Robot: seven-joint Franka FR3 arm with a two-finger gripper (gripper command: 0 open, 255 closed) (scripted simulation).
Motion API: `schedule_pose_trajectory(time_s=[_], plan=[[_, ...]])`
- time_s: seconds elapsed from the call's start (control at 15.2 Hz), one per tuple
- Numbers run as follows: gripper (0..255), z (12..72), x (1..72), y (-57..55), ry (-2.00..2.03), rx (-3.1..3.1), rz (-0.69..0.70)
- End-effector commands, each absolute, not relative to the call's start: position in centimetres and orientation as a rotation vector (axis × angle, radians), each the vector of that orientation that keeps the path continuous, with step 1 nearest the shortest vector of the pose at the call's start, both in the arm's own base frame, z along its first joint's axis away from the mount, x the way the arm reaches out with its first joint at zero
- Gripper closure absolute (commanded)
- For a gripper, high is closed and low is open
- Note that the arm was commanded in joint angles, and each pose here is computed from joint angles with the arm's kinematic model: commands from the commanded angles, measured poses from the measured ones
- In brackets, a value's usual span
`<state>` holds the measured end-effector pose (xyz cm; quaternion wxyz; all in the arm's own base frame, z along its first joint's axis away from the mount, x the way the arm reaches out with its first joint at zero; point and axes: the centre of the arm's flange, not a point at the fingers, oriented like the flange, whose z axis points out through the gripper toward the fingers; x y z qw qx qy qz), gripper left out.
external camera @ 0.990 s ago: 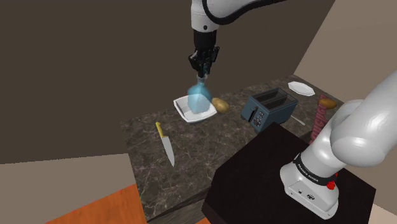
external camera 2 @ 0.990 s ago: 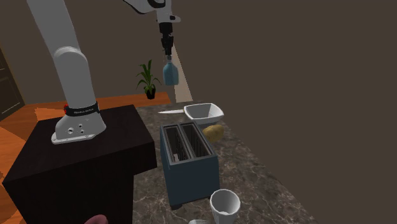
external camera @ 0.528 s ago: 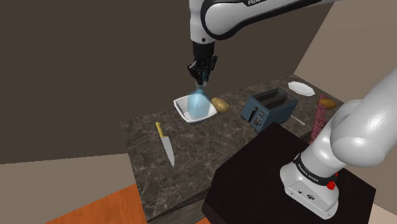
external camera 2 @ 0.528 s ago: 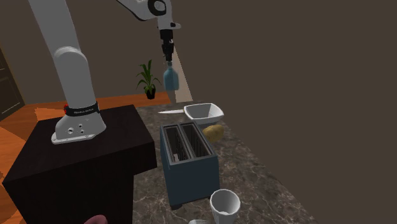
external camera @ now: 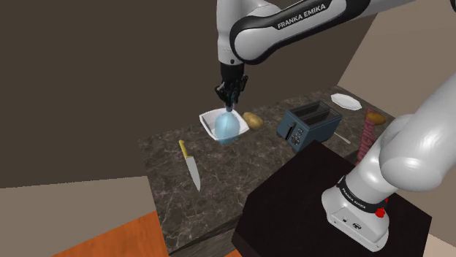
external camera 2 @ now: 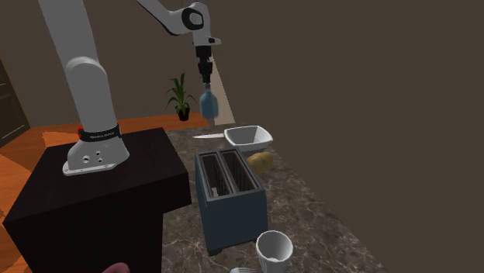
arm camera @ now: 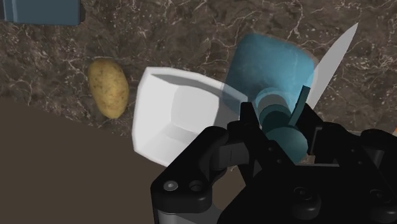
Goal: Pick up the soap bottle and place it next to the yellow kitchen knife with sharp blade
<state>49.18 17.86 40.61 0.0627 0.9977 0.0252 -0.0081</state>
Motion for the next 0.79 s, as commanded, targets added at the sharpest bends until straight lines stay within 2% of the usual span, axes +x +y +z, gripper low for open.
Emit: schedule_pose_trajectory(time_s=[0.0,0.73], plan=[[255,39.6,49.2,18.0,0.076,3.015,-0.023],[255,33.8,49.2,18.0,0.076,3.015,-0.023]])
